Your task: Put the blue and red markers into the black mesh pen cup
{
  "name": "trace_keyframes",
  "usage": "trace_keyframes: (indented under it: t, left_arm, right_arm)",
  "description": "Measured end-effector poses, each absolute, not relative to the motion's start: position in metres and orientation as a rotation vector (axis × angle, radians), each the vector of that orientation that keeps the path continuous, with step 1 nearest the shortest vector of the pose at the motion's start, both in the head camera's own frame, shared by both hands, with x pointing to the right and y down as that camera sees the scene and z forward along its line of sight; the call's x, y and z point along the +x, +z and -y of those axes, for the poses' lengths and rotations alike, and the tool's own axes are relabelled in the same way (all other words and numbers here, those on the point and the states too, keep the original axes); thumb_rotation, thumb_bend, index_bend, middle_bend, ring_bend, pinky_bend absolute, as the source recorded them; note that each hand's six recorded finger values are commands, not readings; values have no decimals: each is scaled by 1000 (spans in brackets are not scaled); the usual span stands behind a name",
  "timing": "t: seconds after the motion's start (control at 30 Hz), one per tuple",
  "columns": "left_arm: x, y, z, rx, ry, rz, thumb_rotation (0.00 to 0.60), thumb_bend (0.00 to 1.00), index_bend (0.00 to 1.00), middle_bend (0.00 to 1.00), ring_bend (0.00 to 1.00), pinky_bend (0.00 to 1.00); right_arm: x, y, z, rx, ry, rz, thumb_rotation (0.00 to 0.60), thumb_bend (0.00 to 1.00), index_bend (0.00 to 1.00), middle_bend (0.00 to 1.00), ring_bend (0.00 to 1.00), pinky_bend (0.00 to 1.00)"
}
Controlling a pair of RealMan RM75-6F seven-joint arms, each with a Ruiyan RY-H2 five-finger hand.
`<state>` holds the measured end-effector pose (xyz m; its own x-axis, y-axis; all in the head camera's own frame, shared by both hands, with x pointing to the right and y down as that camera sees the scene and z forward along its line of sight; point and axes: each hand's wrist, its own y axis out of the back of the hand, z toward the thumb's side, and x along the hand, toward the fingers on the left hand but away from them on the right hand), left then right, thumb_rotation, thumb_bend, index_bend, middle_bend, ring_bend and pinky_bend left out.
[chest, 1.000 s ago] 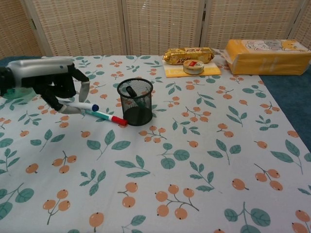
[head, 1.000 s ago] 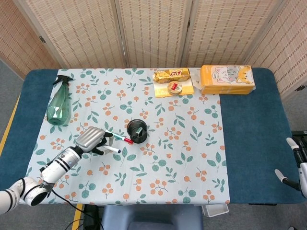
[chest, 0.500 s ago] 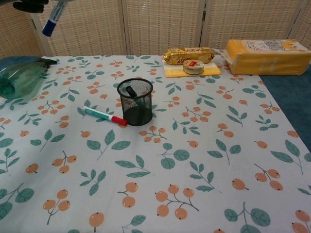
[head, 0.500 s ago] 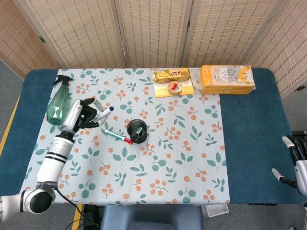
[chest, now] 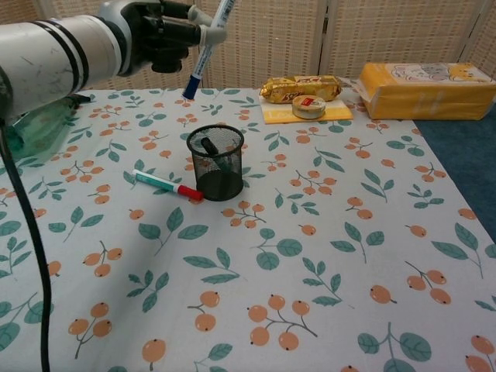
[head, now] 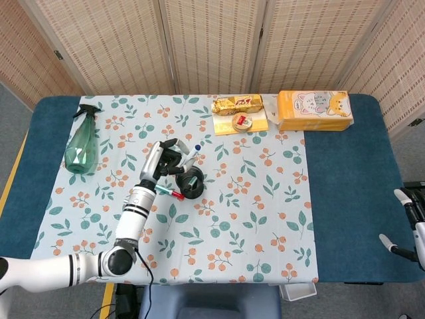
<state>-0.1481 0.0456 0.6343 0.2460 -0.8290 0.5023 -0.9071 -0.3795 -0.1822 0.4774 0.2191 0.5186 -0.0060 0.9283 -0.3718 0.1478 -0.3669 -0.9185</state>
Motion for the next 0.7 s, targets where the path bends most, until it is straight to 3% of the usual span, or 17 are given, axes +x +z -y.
trace_keyframes:
  t: [0.43, 0.7]
  left_arm:
    - [-122, 684, -61, 2341, 780, 1629, 600, 374, 634, 1000, 1000, 1000]
    - [-116, 698, -69, 2357, 742, 1622, 600, 374, 634, 1000, 1000, 1000]
  right_arm:
    - [485, 505, -226, -1578, 1410, 1175, 600, 194, 64, 63, 32, 0]
    - [486, 496, -234, -1561, 1389, 1190, 600, 194, 64, 63, 32, 0]
